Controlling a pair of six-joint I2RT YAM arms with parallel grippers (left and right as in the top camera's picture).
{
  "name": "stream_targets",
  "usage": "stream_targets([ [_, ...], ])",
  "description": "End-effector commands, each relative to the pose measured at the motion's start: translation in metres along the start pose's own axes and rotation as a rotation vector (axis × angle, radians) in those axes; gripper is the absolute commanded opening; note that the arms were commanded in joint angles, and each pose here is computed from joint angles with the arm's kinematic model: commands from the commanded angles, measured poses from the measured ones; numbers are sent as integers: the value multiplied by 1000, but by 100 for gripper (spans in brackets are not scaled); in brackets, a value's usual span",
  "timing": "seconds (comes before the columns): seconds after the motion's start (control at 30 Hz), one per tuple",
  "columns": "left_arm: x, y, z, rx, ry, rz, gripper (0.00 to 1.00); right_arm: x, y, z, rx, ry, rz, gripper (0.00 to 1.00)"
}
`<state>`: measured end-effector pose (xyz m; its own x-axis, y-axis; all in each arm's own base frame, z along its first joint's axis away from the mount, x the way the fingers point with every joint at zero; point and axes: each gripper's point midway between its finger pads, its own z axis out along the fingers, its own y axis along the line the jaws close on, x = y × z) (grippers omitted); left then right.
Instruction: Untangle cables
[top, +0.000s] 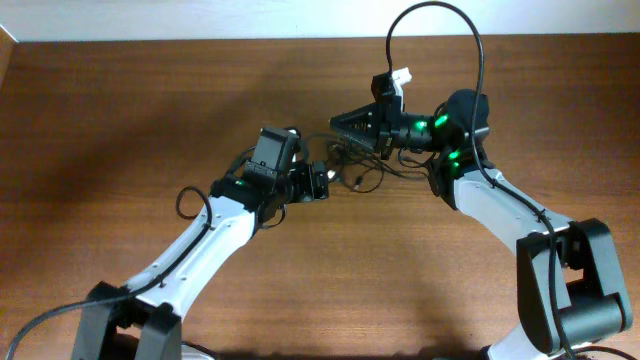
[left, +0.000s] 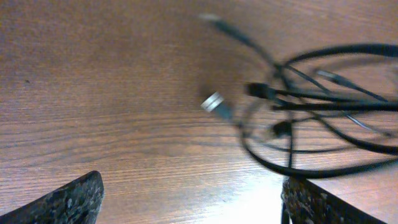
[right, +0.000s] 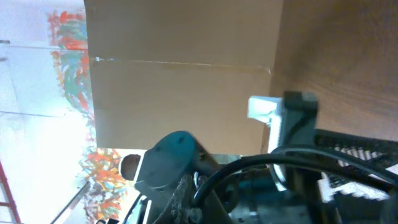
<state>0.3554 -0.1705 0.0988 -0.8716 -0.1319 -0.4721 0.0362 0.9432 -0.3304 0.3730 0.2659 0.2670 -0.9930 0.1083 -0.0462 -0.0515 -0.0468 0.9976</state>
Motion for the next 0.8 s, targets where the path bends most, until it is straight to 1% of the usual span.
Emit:
stream_targets([
  [0.0, 3, 9, 22, -35, 16, 10, 100, -1, 10, -1, -13, -7, -3, 4],
  [0.1, -18, 26, 21, -86, -57, -26, 99, -2, 10, -1, -14, -15, -2, 4],
  [0.13, -28, 31, 12, -37, -62, -66, 99, -4, 10, -1, -15, -22, -1, 4],
  [0.17, -33, 24, 2, 65, -49, -94, 99, -4, 10, -1, -15, -26, -1, 4],
  [0.2, -40, 10, -18, 243, -31, -118, 99, -4, 10, -1, -15, -26, -1, 4],
  [0.23, -44, -1, -37, 381, -21, -97, 99, -4, 10, -1, -15, -26, -1, 4],
  [0.27, -45, -6, -48, 456, -17, -80, 99, -4, 10, -1, -15, -25, -1, 4],
  [0.33, -51, -29, -71, 670, -14, -41, 99, -4, 10, -1, -15, -25, -1, 4],
  [0.37, -57, -34, -76, 699, -31, -39, 99, -4, 10, -1, -15, -25, -1, 4],
  [0.4, -62, -26, -70, 642, -58, -60, 99, -4, 10, 0, -15, -24, -2, 4],
  [0.47, -66, -21, -62, 581, -72, -100, 99, -4, 10, 0, -15, -25, -2, 4],
  [0.57, -52, -37, -48, 564, -32, -69, 99, -5, 11, 0, -16, -32, -2, 4],
  [0.67, -51, -29, -30, 479, -39, -83, 99, -5, 11, 0, -16, -32, -2, 4],
  [0.77, -39, -26, -3, 445, 16, -113, 99, -5, 11, 0, -16, -31, -3, 4],
])
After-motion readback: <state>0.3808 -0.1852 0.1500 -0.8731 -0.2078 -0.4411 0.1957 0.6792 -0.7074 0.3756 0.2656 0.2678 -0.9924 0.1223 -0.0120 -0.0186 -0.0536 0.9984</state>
